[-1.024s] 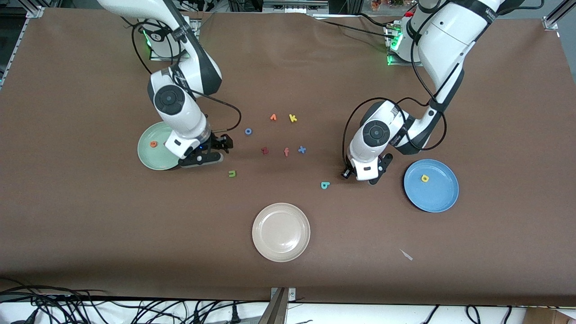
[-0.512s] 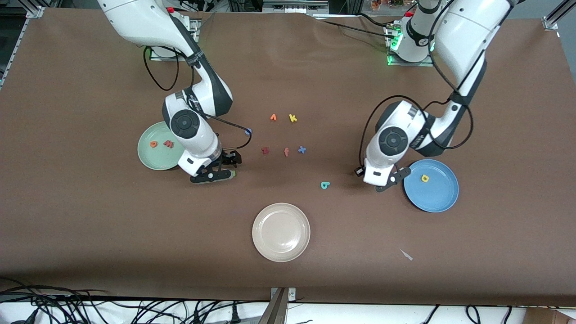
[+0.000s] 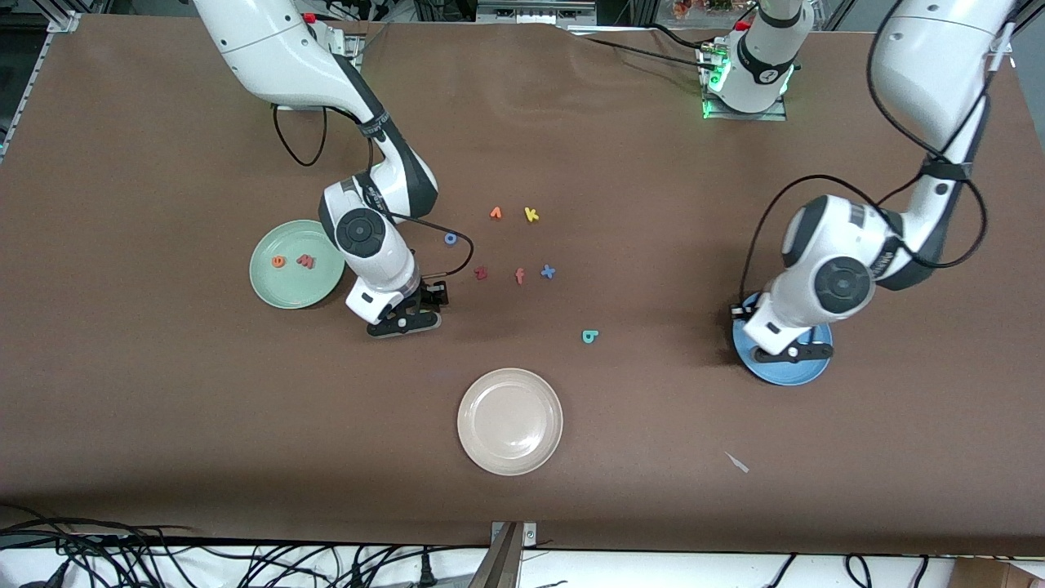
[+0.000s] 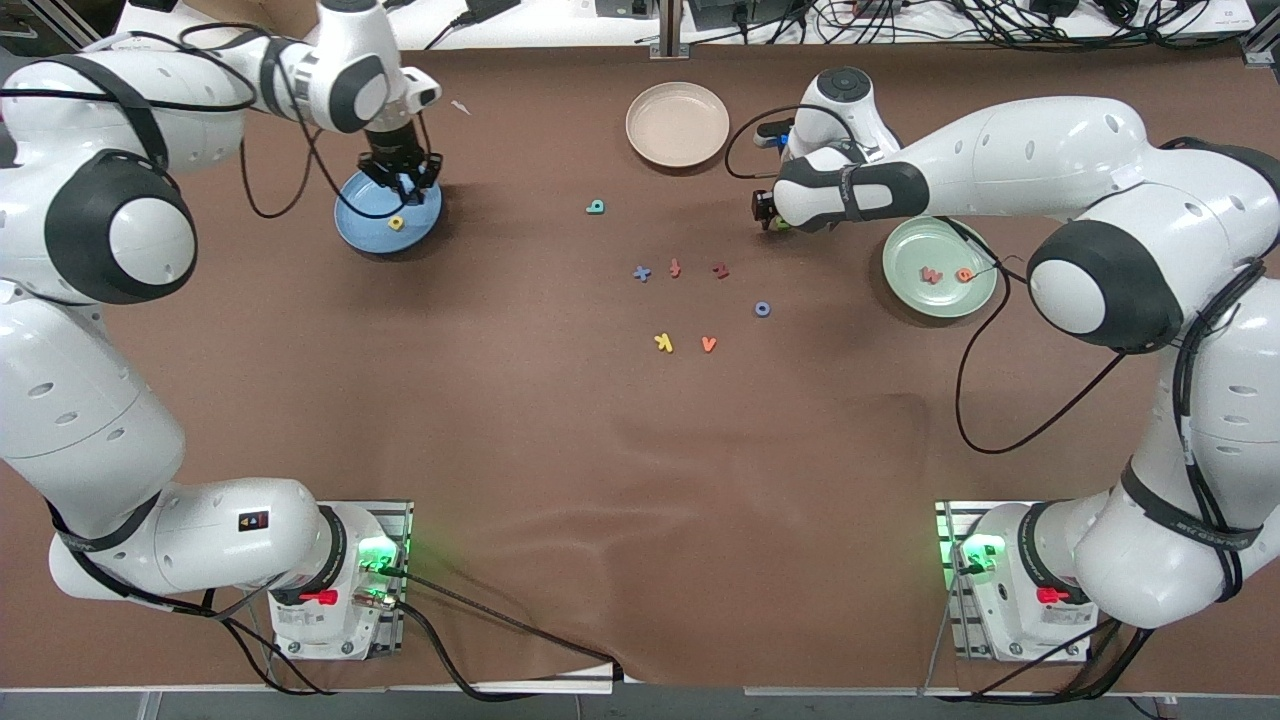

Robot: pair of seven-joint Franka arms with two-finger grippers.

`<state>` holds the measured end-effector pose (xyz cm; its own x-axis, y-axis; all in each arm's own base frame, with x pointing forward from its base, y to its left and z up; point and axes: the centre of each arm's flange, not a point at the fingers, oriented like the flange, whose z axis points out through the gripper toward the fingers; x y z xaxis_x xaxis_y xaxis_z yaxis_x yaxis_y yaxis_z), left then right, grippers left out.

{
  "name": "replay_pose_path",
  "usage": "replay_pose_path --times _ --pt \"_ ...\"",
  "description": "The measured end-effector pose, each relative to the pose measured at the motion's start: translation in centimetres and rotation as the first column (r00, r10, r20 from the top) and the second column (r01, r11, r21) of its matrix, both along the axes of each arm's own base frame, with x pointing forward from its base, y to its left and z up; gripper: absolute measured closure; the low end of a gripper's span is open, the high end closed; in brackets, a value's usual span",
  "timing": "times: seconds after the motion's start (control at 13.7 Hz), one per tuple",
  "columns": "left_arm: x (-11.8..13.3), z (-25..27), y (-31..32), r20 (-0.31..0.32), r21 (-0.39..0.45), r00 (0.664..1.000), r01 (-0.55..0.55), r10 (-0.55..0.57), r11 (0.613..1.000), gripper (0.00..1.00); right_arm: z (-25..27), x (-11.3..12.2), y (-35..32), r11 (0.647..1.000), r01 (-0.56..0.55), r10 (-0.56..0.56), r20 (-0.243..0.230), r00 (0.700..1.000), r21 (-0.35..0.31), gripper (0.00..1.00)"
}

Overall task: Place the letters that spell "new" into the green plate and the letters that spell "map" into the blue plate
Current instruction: 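Drop the blue letter on the blue plate while the right gripper grasps green, then drop the green letter on the green plate while the left gripper reaches teal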

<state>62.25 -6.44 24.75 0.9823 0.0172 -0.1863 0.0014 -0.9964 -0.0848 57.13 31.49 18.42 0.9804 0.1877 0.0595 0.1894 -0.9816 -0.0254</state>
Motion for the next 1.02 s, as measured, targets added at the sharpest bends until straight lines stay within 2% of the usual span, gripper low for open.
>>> replay_pose_path --times 0.22,0.29,0.37,0.59,0.73,0.88,1.02 --pt "0.0 -1.0 5.4 -0.030 -0.035 0.988 0.148 -0.149 0.988 0.73 -0.5 -0.1 0.0 1.000 -0.013 0.013 0.003 1.000 -0.009 0.29" --pt "-0.1 -1.6 6.1 -0.039 -0.024 0.981 0.190 -0.191 0.981 0.68 -0.6 0.0 0.1 1.000 -0.014 0.014 0.007 1.000 -0.008 0.33" --pt "-0.1 -2.2 6.1 -0.046 -0.017 0.975 0.217 -0.218 0.976 0.58 -0.7 0.0 0.1 1.000 -0.014 0.014 0.012 1.000 -0.006 0.35" --pt "0.6 -1.5 4.4 -0.021 -0.021 0.968 0.249 -0.249 0.968 0.26 -0.5 0.4 -0.1 1.000 -0.011 0.011 0.024 1.000 -0.004 0.72" --pt "1.0 -0.5 1.7 0.006 -0.052 0.964 0.266 -0.266 0.963 0.04 -0.5 0.5 0.0 1.000 -0.011 0.011 0.024 1.000 -0.004 0.73" --pt "0.9 0.3 -1.6 0.024 -0.085 0.961 0.276 -0.275 0.957 0.00 -0.3 0.5 -0.1 1.000 -0.009 0.009 0.018 1.000 -0.008 0.73" --pt "0.4 1.0 -4.9 0.037 -0.104 0.956 0.294 -0.292 0.950 0.00 1.1 0.9 -1.3 0.997 0.069 -0.071 -0.049 0.996 -0.046 0.73"
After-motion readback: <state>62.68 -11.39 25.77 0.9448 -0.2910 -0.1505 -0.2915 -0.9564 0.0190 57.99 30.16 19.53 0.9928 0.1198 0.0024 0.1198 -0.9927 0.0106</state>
